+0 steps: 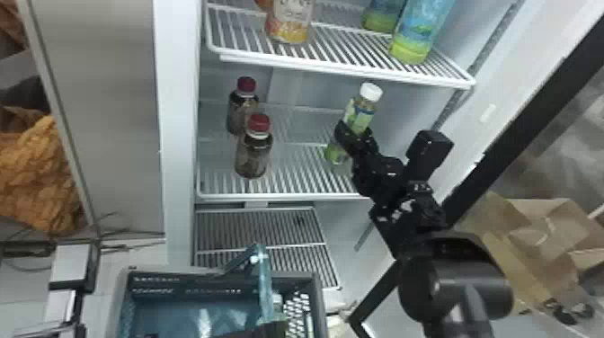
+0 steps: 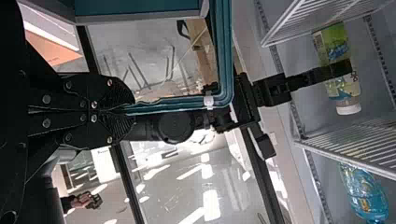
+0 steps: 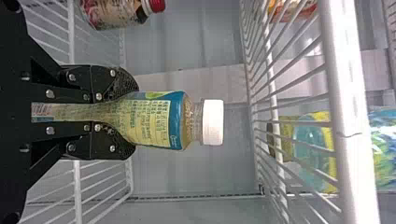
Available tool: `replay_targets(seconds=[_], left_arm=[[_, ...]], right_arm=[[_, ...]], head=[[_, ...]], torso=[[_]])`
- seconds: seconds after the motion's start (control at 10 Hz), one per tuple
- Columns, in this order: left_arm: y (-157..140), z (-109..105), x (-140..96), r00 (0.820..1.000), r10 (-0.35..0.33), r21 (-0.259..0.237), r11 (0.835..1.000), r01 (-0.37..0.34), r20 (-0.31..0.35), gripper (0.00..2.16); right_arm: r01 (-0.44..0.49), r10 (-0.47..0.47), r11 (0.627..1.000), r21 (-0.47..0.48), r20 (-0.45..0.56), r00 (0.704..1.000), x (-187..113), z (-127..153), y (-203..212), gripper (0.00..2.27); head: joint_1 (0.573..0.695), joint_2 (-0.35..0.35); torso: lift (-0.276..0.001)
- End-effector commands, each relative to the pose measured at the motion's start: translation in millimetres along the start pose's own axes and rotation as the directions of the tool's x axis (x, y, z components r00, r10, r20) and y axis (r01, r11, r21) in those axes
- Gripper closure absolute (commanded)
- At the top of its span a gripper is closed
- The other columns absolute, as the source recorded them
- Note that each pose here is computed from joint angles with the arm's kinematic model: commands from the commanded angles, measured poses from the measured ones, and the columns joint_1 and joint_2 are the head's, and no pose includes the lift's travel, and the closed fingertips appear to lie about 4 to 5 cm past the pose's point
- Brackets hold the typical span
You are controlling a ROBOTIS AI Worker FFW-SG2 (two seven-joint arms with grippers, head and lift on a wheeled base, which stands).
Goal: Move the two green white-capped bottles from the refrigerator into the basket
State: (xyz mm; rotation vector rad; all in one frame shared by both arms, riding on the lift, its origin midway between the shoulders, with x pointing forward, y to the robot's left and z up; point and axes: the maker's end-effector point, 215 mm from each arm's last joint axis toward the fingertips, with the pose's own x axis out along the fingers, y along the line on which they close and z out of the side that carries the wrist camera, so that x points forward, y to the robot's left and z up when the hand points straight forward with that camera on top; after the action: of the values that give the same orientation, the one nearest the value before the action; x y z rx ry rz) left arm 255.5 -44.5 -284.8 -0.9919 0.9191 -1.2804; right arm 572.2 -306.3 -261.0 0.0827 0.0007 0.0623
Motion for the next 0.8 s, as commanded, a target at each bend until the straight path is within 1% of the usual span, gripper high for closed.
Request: replay_targets(seconds=[0.0,0.4,0.6,0.7], left_arm=[[0.6,-0.7,-0.1,1.0,0.002,0.0,1.0,-0.002,-0.002,1.13],[1.6,-1.1,-1.1,1.0,0.005,-0.002,1.0,-0.005,-0.002,1.13],[1.4,-2.4,-0.2,1.0,0.002,-0.005,1.0,-0.002,-0.002,1.13],[2.9,-3.5,-1.2,1.0,0.008,-0.005,1.0,-0.008,-0.007,1.13]], right_arm=[[-0.013,0.013,1.0,0.009,-0.004,1.0,-14.9,2.7,4.7,1.05],[-0.062,0.063,0.998,0.022,-0.039,0.997,-50.7,5.7,26.8,1.05],[-0.096,0.098,0.995,0.041,-0.044,0.994,-69.1,11.5,43.4,1.05],[-0.109,0.111,0.993,0.036,-0.04,0.993,-80.4,17.3,51.3,1.05]], head=[[0.695,-0.35],[0.695,-0.35],[0.695,-0.35],[0.695,-0.35]], torso=[[-0.263],[-0.263],[-0.263],[-0.263]])
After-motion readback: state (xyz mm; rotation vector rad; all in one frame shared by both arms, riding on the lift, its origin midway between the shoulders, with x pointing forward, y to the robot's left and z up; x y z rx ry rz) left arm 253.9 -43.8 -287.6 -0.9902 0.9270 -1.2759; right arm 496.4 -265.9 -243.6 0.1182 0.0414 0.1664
